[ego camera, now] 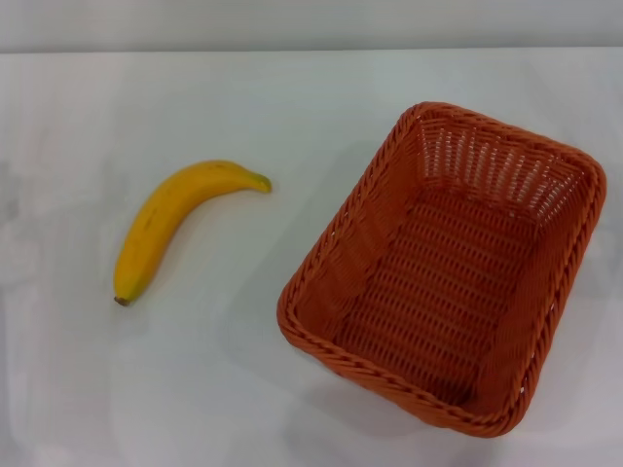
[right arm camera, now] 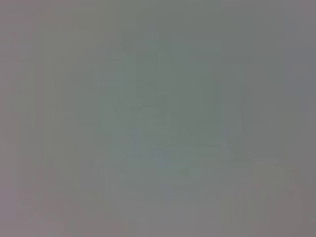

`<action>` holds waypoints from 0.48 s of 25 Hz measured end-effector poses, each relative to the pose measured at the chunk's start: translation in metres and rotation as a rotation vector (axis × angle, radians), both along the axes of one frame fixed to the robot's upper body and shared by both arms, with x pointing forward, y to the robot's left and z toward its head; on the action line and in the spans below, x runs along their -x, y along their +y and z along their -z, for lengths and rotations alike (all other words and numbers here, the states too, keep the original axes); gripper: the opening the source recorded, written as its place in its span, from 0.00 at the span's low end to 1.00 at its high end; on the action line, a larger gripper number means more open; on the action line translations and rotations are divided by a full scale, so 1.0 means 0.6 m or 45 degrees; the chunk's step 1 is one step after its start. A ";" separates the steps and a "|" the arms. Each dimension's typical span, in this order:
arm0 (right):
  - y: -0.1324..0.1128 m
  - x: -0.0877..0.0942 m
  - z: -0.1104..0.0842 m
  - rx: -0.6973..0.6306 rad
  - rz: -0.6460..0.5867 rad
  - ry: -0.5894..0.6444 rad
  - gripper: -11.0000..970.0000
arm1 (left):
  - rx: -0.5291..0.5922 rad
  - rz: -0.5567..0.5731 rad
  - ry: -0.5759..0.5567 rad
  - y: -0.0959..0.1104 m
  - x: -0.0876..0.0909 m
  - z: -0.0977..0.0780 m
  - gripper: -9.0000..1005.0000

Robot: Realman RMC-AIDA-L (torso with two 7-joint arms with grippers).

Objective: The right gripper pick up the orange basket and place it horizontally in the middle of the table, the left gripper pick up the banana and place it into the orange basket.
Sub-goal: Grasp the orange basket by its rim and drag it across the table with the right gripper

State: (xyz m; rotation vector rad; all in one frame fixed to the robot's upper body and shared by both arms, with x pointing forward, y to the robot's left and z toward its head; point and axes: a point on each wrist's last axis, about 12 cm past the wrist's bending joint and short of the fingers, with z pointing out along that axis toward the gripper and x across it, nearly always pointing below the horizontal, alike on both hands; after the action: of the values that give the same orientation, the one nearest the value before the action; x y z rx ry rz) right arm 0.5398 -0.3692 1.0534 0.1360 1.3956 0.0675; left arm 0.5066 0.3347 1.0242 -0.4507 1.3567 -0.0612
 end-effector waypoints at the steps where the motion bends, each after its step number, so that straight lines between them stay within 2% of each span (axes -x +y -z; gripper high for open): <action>1: 0.000 -0.002 -0.001 0.006 -0.009 0.006 0.89 | -0.001 -0.002 0.002 0.000 0.001 0.001 0.88; 6: -0.005 0.001 -0.003 0.017 -0.022 -0.002 0.88 | 0.011 -0.004 -0.003 0.000 0.004 0.002 0.87; 12: -0.019 0.008 -0.008 -0.051 -0.085 0.001 0.88 | -0.010 0.006 -0.013 0.000 0.012 0.002 0.87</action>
State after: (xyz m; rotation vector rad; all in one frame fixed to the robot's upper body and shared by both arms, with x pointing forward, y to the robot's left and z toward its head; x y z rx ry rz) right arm 0.5352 -0.3807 1.0581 0.1227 1.4001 0.1506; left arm 0.4995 0.3347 1.0230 -0.4405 1.3476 -0.0620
